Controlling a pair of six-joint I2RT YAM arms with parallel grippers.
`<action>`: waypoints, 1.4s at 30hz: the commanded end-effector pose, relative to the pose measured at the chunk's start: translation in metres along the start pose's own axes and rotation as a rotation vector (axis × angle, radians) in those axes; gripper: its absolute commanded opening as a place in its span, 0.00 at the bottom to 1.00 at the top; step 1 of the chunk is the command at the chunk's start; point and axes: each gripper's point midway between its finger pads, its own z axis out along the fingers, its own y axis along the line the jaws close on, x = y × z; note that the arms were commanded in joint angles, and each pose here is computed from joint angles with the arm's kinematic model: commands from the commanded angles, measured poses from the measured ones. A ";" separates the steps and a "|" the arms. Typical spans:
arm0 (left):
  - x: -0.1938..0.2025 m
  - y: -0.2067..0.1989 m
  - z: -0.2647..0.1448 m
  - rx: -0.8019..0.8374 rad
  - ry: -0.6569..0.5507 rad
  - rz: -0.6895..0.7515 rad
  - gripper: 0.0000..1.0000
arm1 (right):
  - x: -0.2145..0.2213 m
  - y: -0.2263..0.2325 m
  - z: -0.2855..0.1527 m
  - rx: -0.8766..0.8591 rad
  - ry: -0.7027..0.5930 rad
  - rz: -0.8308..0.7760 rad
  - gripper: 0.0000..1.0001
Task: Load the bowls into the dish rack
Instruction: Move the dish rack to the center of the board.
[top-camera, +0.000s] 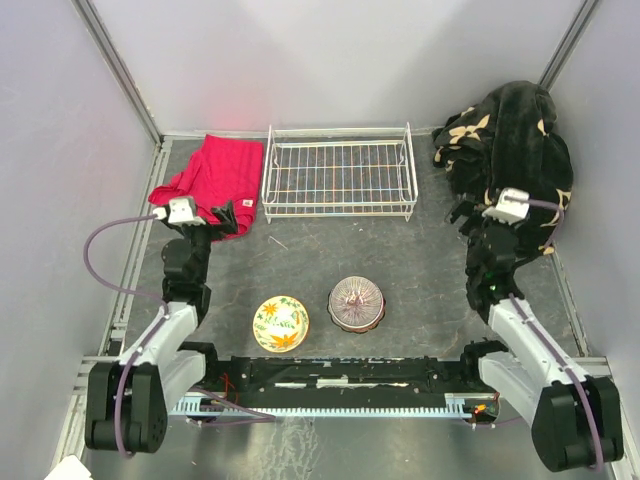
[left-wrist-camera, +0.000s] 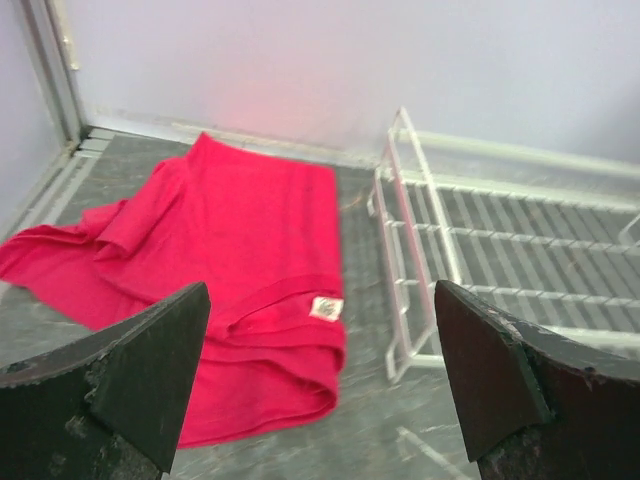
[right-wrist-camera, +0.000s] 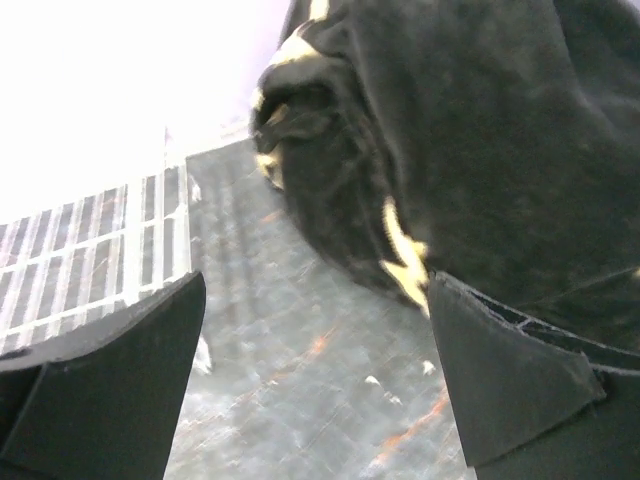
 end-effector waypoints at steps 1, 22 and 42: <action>-0.040 -0.016 0.007 -0.026 0.009 -0.332 0.99 | -0.019 0.050 -0.005 -0.147 0.250 0.182 0.99; 0.033 -0.109 0.028 0.294 0.361 -0.477 0.99 | 0.030 0.123 0.034 -0.253 0.592 0.226 0.99; 0.013 -0.078 0.019 0.109 0.271 -0.498 0.99 | 0.063 0.140 0.071 -0.056 0.544 -0.099 0.97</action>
